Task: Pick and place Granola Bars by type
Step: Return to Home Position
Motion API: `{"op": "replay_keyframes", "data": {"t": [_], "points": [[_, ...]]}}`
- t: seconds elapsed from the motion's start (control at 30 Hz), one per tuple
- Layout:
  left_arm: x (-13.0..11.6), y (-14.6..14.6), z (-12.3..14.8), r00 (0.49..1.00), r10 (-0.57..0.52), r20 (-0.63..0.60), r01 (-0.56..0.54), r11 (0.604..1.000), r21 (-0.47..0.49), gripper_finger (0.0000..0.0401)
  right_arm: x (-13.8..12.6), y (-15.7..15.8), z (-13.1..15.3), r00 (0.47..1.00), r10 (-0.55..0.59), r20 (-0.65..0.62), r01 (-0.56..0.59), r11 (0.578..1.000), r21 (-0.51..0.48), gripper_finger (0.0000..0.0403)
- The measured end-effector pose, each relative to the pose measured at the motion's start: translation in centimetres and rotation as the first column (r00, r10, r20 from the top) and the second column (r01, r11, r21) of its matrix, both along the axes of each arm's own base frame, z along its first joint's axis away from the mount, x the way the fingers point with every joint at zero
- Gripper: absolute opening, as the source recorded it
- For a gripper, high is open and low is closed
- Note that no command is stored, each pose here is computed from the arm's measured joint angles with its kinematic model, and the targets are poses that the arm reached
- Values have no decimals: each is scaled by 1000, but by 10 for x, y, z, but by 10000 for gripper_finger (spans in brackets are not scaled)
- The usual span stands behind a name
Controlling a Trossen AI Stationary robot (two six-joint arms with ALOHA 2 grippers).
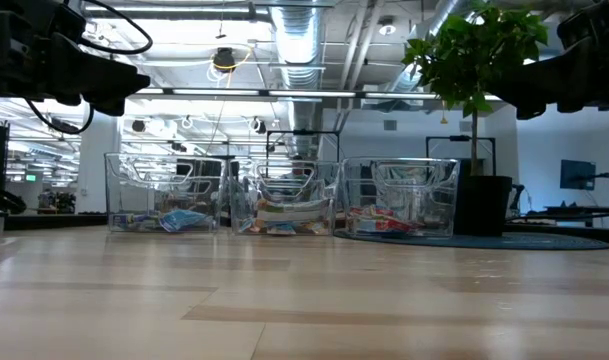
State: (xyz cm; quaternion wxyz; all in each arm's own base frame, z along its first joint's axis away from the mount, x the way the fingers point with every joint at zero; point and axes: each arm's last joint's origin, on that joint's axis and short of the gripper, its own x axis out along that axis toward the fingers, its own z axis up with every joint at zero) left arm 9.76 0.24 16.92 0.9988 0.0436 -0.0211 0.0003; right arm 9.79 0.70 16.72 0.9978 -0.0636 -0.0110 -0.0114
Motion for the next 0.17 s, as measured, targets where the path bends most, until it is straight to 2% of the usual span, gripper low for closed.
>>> {"op": "replay_keyframes", "data": {"t": [0.17], "points": [[0, 0, 0, 1000, 0, 0, 0, 1000, 4, 139, 0, 0, 0, 1000, 0, 0, 0, 1000, 0, 177]]}}
